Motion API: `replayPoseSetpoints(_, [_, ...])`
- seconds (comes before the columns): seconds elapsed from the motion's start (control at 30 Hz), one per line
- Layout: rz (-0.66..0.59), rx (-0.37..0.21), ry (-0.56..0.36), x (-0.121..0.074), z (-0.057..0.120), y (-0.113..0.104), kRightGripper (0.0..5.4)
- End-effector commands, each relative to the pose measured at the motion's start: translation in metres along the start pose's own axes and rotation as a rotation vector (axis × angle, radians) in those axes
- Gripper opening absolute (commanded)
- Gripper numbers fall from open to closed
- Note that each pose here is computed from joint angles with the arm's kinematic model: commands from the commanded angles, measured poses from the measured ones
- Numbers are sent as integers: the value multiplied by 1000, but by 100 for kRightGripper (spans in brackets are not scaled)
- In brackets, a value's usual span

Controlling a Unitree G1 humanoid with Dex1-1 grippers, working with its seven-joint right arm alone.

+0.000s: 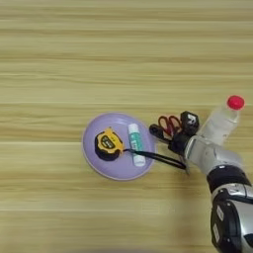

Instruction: Move the objects on the table

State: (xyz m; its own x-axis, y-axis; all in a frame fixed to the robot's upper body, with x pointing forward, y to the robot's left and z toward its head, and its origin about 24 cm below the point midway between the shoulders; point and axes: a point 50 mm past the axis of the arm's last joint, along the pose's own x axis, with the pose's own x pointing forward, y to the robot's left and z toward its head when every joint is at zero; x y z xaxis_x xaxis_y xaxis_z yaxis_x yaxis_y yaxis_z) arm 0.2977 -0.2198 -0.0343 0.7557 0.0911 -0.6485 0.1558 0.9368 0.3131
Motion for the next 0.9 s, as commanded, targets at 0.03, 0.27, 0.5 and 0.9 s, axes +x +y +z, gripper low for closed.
replayPoseSetpoints(0.03, [42, -117, -134, -4, 28, 14, 537])
replayPoseSetpoints(0.27, [49, -214, -221, -13, 33, 22, 537])
replayPoseSetpoints(0.5, [40, -274, -314, -22, 42, 28, 537])
replayPoseSetpoints(0.9, [111, -333, -341, -31, 38, 45, 537])
